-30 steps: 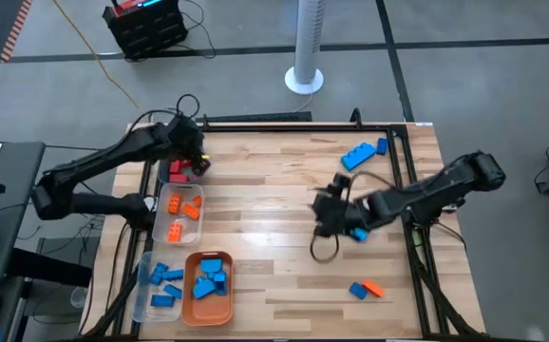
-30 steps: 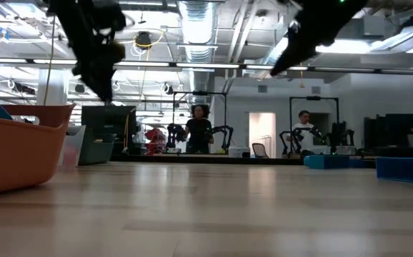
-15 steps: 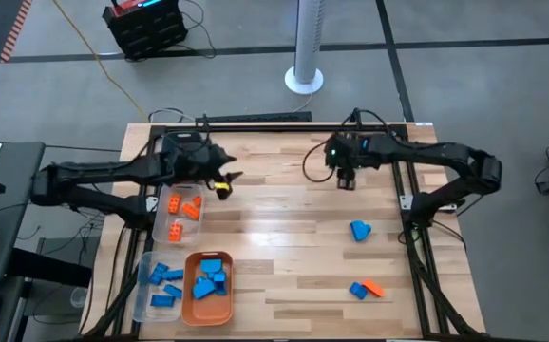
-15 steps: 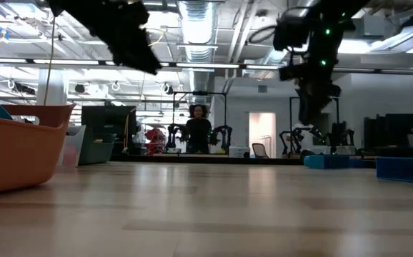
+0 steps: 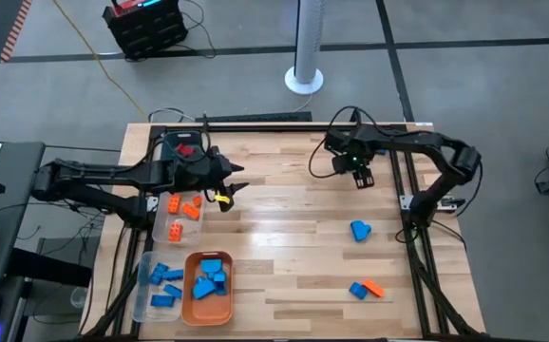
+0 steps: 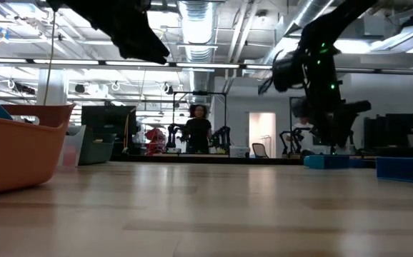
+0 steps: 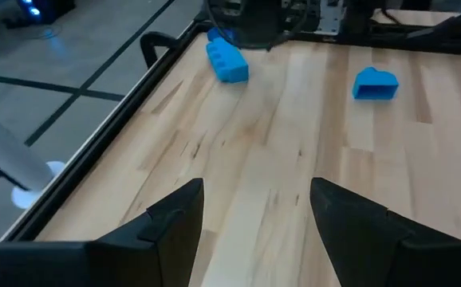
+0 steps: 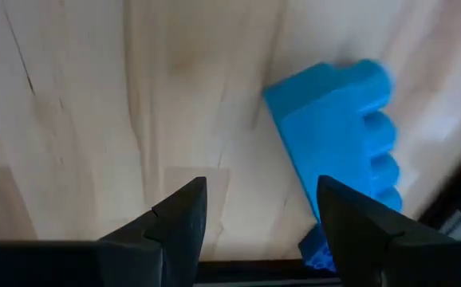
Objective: Sort blocks
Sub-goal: Put the light blue game piece into the orange bin
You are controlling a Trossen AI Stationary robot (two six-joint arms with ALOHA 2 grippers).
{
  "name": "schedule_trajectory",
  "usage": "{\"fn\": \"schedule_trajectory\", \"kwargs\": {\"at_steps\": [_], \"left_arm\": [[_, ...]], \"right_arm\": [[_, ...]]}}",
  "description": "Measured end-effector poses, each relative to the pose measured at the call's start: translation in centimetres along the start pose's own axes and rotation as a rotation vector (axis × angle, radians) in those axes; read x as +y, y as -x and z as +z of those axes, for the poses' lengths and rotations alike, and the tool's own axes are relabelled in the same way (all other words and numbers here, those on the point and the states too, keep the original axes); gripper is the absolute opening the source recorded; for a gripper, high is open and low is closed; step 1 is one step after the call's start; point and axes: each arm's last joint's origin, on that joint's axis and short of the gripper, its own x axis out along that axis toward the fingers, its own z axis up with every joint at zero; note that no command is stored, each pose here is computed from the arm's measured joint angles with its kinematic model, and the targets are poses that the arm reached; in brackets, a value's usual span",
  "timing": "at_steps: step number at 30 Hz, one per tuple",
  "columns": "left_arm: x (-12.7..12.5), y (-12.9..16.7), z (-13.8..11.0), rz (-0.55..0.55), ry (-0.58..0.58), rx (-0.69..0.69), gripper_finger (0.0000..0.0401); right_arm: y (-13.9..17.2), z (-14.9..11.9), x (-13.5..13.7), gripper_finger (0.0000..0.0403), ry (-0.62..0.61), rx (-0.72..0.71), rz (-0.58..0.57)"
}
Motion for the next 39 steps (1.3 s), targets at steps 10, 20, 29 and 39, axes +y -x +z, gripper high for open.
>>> {"fn": "schedule_trajectory", "kwargs": {"at_steps": [10, 20, 29, 39], "left_arm": [[0.0, -0.5, -0.6, 0.04, -0.02, 0.055, 0.0226], [-0.1, -0.9, -0.9, 0.047, -0.05, 0.084, 0.0226], [-0.1, -0.9, -1.3, 0.047, -0.057, 0.118, 0.0226], [-0.1, -0.9, -1.3, 0.047, -0.057, 0.124, 0.0226]], "right_arm": [[-2.3, 1.4, -0.7, 0.0241, 0.247, 0.16, -0.063], [-1.4, 1.9, -2.5, 0.0241, 0.232, 0.045, -0.126], [-1.8, 1.5, -3.0, 0.0241, 0.21, 0.009, -0.085], [-3.5, 1.0, -2.4, 0.0241, 0.211, -0.012, -0.042]]}}
